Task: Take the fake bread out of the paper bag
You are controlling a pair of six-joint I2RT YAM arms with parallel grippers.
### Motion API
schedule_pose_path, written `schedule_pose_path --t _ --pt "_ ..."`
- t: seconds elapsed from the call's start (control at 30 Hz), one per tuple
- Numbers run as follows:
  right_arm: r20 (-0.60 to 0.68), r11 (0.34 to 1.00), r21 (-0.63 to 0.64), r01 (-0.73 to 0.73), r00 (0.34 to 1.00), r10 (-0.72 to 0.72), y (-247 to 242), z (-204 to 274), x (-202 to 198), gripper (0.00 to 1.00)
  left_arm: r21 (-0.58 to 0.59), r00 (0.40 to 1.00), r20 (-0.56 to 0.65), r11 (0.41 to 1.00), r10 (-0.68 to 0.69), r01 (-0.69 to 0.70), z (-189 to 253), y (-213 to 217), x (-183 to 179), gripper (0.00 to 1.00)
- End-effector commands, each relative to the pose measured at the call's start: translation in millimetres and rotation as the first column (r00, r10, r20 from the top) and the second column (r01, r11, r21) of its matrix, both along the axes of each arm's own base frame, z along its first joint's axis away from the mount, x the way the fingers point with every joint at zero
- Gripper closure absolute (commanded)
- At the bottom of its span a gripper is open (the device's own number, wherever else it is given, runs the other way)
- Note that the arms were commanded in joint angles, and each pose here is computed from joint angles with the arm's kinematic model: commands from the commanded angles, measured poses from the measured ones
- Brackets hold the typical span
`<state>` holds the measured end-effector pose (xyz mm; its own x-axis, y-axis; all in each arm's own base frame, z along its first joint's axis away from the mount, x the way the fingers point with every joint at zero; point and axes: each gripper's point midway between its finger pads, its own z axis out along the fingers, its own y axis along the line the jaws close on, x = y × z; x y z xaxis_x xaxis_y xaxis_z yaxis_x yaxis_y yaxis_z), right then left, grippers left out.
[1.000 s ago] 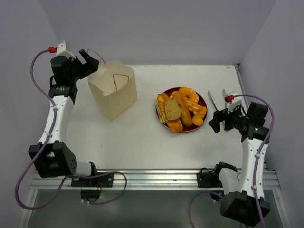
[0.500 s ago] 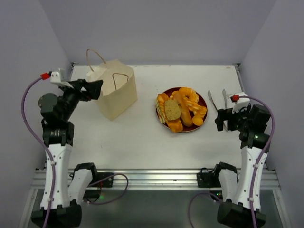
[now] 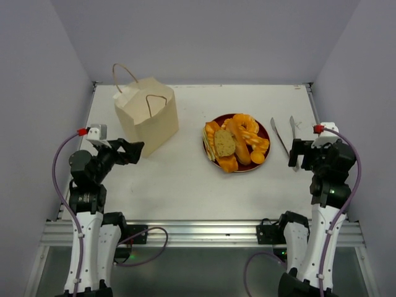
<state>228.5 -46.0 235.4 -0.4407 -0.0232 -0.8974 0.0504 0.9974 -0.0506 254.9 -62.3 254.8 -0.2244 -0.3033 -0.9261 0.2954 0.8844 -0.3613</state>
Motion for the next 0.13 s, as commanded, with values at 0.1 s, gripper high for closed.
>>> schedule_pose_path --t 0.1 --pt "0.024 0.998 -0.007 0.057 0.998 -0.057 -11 2 5 0.01 0.069 1.0 -0.001 0.998 0.002 -0.002 -17 4 -6 0.0"
